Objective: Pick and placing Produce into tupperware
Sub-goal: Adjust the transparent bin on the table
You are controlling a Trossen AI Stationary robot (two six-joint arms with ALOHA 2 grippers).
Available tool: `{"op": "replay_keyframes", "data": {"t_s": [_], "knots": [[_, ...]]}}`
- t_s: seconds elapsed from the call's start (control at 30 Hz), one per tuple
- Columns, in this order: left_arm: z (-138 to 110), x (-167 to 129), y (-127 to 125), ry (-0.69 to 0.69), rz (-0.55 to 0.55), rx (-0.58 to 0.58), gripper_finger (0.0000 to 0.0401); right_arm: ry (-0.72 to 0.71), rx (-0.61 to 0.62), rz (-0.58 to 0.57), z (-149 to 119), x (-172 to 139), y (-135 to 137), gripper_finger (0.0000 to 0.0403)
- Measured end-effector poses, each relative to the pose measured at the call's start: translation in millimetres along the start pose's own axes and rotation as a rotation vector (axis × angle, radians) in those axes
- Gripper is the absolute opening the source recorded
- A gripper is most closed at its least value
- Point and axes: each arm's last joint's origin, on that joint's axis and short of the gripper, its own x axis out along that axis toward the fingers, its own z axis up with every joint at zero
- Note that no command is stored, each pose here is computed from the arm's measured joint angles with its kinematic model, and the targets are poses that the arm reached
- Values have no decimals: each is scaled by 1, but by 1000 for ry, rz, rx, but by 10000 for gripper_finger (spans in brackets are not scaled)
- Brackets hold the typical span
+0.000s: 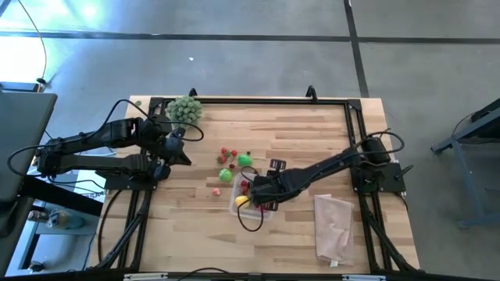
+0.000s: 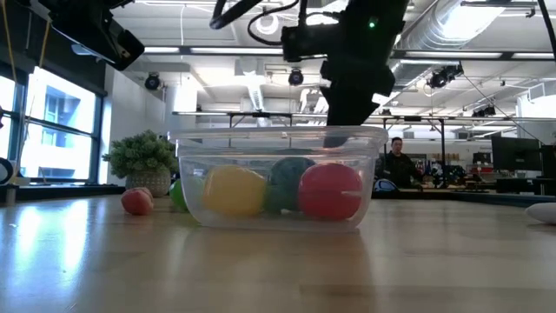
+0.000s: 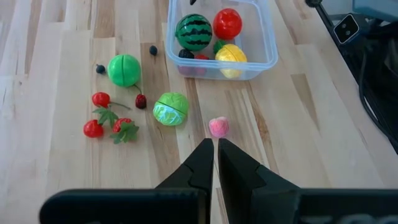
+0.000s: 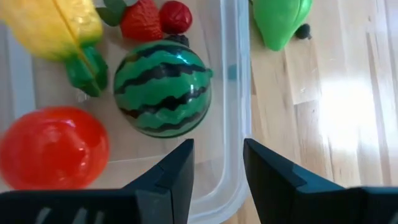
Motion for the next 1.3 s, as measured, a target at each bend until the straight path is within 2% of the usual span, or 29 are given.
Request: {"op": "replay_keyframes", "data": {"t_s": [0.37, 0.6, 1.3], "knots": [[0, 0, 0, 1, 0, -1, 14, 43, 0, 30, 7, 15, -19, 129], [0, 0, 0, 0, 0, 0, 14, 85, 9, 21, 3, 15, -21, 129], [0, 0, 0, 0, 0, -1, 14, 79, -88, -7, -15, -4, 15, 129]]}}
